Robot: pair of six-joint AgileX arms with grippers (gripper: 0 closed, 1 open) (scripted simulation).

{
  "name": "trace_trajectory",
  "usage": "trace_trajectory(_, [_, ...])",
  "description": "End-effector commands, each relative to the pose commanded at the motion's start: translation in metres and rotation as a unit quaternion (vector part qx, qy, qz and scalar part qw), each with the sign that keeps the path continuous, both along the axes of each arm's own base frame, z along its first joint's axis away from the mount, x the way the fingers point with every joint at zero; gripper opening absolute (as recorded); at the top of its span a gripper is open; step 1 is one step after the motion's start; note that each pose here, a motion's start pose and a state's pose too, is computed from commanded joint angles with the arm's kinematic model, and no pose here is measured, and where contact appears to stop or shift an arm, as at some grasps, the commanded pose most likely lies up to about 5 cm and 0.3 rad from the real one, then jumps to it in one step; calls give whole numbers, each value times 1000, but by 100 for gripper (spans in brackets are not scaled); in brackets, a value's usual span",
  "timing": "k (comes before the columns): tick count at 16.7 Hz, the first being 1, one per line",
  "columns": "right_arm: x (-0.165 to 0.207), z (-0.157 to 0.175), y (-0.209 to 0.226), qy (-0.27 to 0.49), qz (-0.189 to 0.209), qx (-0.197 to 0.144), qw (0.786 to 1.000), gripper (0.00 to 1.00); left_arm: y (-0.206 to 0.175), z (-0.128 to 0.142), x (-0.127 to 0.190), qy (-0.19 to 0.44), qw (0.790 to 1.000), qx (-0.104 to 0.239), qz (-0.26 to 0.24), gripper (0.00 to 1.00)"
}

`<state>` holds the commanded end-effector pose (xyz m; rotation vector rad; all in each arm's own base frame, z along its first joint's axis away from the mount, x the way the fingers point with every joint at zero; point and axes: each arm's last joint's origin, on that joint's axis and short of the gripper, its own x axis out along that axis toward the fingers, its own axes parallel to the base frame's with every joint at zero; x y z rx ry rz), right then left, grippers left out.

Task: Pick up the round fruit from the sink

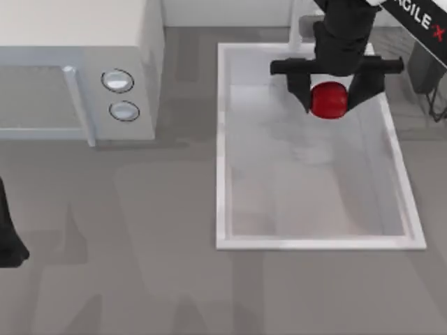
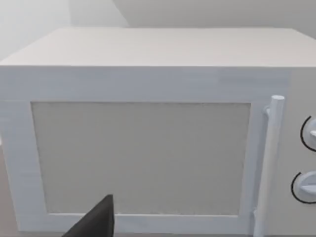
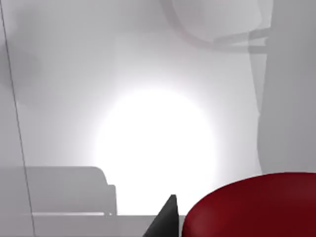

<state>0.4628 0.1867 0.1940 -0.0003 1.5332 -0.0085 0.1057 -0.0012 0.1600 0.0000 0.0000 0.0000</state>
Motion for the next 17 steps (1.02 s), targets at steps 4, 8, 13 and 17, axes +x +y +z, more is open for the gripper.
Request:
trace_trajectory(4, [-20,64,-9,-3,0,1,1000,0,0,0,0,0,1000,0,0,100])
trace_trajectory(8, [-32,89,-15,-8,0,3,1000,0,0,0,0,0,1000,0,0,100])
trace_trajectory(13, [-25,92,-8,-67,4,30,997,0,0,0,0,0,1000,0,0,100])
trace_trajectory(17, [-26,104,-22,-66,4,28,997,0,0,0,0,0,1000,0,0,100])
